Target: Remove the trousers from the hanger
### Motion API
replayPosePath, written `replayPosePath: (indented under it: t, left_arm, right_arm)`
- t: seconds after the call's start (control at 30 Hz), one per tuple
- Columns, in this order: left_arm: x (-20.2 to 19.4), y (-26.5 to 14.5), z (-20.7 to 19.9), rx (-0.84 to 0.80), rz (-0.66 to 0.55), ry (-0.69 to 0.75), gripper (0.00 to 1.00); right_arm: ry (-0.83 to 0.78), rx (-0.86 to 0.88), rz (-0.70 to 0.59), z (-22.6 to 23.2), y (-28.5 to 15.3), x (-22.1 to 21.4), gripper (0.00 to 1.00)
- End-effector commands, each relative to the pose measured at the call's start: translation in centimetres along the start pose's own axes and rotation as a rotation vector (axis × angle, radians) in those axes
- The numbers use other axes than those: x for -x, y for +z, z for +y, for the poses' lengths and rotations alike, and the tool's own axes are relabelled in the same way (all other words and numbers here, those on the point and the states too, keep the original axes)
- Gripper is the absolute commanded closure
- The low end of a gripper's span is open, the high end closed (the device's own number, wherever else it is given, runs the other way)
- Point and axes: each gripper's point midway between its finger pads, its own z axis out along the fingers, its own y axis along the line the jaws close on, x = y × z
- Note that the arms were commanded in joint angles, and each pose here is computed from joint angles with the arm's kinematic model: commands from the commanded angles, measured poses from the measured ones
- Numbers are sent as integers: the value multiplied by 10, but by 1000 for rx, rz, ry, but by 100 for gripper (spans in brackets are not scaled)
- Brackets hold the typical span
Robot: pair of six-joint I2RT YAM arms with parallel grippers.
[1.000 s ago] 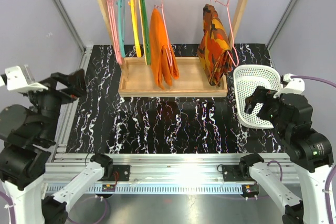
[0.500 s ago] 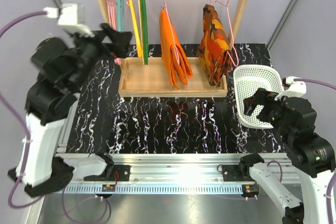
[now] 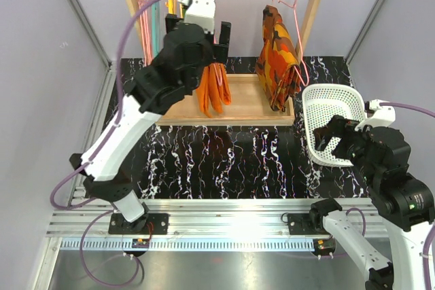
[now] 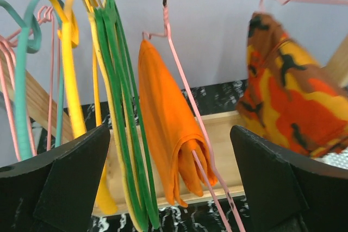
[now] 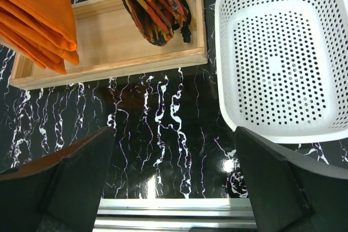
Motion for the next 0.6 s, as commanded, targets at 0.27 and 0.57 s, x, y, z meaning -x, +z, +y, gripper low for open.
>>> replayPosePath:
  t: [0.27,0.57]
  left_arm:
    - [-40,54,-6,110,75,30,33]
    - [-63,71,-3,108,133,0,62]
  right_arm:
    - [42,101,7,17,0,-7,1]
    - [59,127,32,22,0,-15,1]
